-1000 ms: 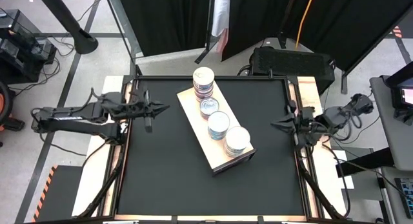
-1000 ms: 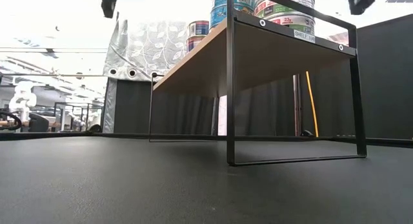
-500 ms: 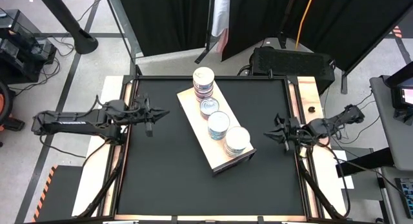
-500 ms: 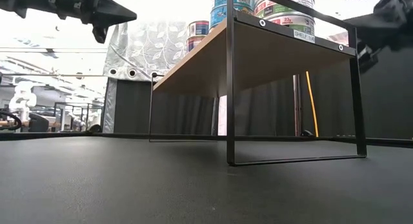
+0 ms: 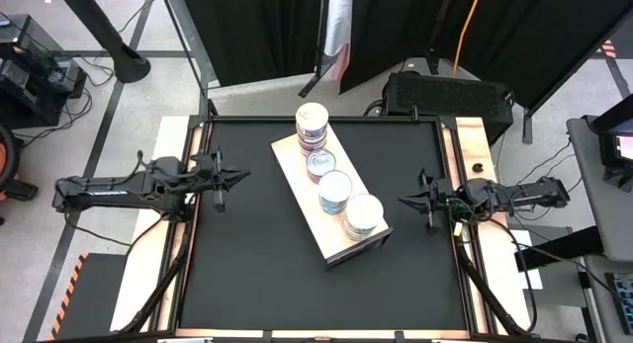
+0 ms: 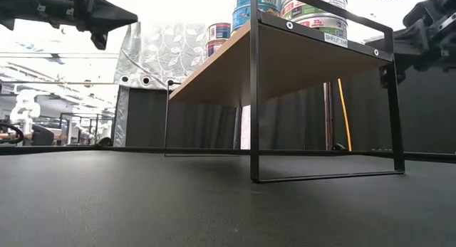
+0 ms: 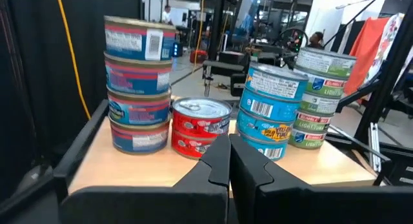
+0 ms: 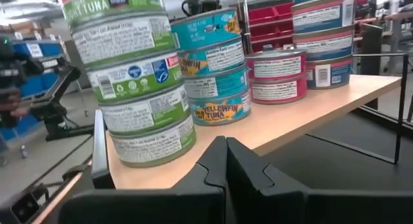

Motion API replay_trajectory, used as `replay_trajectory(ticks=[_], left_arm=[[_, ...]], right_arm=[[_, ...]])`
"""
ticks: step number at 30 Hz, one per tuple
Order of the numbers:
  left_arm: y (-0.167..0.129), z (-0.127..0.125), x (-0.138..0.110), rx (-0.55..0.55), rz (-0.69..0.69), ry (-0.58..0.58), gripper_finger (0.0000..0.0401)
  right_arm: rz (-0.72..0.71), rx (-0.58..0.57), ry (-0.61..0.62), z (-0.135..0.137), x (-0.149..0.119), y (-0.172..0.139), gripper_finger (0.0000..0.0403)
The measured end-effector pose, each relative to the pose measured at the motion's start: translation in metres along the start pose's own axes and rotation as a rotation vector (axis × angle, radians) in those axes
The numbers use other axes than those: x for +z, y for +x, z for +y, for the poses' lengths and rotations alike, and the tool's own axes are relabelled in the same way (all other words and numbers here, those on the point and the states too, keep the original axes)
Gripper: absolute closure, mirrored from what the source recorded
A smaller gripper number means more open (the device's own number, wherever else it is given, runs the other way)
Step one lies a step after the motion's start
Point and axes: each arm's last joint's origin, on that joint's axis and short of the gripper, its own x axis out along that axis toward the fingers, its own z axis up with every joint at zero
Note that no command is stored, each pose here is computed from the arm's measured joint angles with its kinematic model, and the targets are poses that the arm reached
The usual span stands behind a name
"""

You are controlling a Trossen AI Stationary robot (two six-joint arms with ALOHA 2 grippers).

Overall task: Stack canned seafood by type on shelf
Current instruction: Return to Home Position

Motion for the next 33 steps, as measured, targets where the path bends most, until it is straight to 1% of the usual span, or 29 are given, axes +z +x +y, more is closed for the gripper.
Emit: replay_trajectory(ticks=[6, 12, 15, 17, 21, 24, 26, 28, 33], left_arm=[[-0.012, 0.001, 0.004, -0.004, -0.034, 0.023, 0.0400], [-0.022, 0.003, -0.006, 0.005, 0.055, 0.032, 0.0400], [-0.027, 0.004, -0.011, 0.003, 0.032, 0.025, 0.0400], [-0.030, 0.005, -0.018, 0.000, 0.007, 0.003, 0.0400], [-0.033, 0.009, -0.045, -0.011, -0.003, -0.053, 0.0400], [-0.028, 0.010, -0.063, -0.048, -0.050, -0.088, 0.0400], [-0.025, 0.010, -0.077, -0.064, -0.046, -0.088, 0.0400], [-0.025, 0.011, -0.078, -0.058, -0.035, -0.074, 0.0400], [-0.025, 0.010, -0.077, -0.057, -0.056, 0.020, 0.0400]], right_arm=[[0.018, -0.006, -0.043, -0.008, 0.000, 0.001, 0.0402], [0.048, 0.019, -0.022, -0.012, -0.002, 0.002, 0.0403], [0.064, 0.014, -0.028, -0.012, -0.003, 0.003, 0.0403], [0.078, 0.007, -0.027, -0.013, -0.004, 0.004, 0.0403], [0.106, -0.010, -0.012, -0.014, -0.006, 0.005, 0.0403], [0.119, -0.011, -0.033, -0.014, -0.008, 0.006, 0.0403], [0.121, -0.013, -0.041, -0.014, -0.008, 0.006, 0.0403], [0.121, -0.018, -0.043, -0.015, -0.008, 0.006, 0.0403], [0.120, -0.015, -0.040, -0.014, -0.008, 0.006, 0.0403]])
